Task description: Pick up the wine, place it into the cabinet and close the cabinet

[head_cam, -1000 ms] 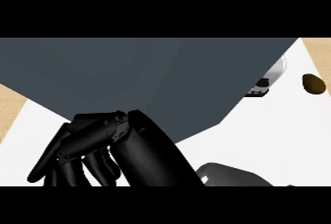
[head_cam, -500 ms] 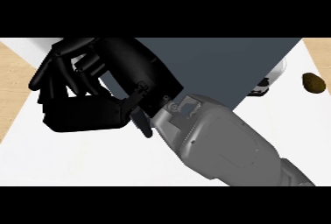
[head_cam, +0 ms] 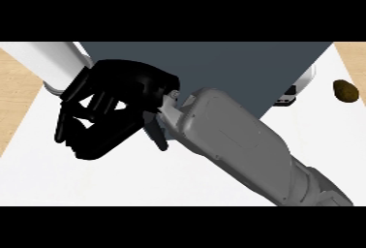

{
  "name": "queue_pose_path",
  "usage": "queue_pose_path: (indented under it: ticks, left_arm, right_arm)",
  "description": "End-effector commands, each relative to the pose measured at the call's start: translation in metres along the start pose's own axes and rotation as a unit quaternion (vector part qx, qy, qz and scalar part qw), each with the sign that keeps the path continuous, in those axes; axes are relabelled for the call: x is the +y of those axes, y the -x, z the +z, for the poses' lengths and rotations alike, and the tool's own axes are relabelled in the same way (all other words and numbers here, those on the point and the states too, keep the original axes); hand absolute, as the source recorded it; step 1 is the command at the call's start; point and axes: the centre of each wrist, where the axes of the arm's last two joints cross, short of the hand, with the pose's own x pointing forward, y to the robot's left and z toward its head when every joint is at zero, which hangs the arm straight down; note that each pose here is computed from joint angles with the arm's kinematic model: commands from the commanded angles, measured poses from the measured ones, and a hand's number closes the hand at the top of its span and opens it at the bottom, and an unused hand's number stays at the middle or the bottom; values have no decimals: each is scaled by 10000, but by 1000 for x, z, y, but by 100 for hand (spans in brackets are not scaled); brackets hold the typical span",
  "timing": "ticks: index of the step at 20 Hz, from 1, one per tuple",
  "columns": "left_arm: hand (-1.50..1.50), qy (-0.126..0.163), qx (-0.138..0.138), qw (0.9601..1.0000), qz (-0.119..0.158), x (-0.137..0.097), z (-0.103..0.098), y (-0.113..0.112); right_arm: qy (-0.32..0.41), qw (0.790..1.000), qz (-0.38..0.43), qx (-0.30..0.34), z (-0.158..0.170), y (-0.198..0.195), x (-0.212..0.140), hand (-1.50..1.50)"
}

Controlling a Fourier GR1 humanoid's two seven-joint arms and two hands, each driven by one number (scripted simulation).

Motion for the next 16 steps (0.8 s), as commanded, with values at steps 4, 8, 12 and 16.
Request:
queue_pose_path:
  ticks: [4, 8, 12, 16]
  left_arm:
    - [-150, 245, -175, 9991, 311, 6, -6, -10]
    - [-150, 126, -232, 9995, 154, 10, -9, -28]
    - [-150, 125, -167, 9996, 189, 19, 6, -21]
    - [-150, 127, -98, 9996, 234, 18, 14, -13]
  right_arm:
    - [-537, 9964, -581, 299, -18, 22, -32, 150]
    - [-685, 9935, -906, 73, -11, 38, -56, 150]
    - [-663, 9922, -1050, -142, -15, 29, -64, 150]
    - [-434, 9907, -1288, -72, -15, 42, -80, 150]
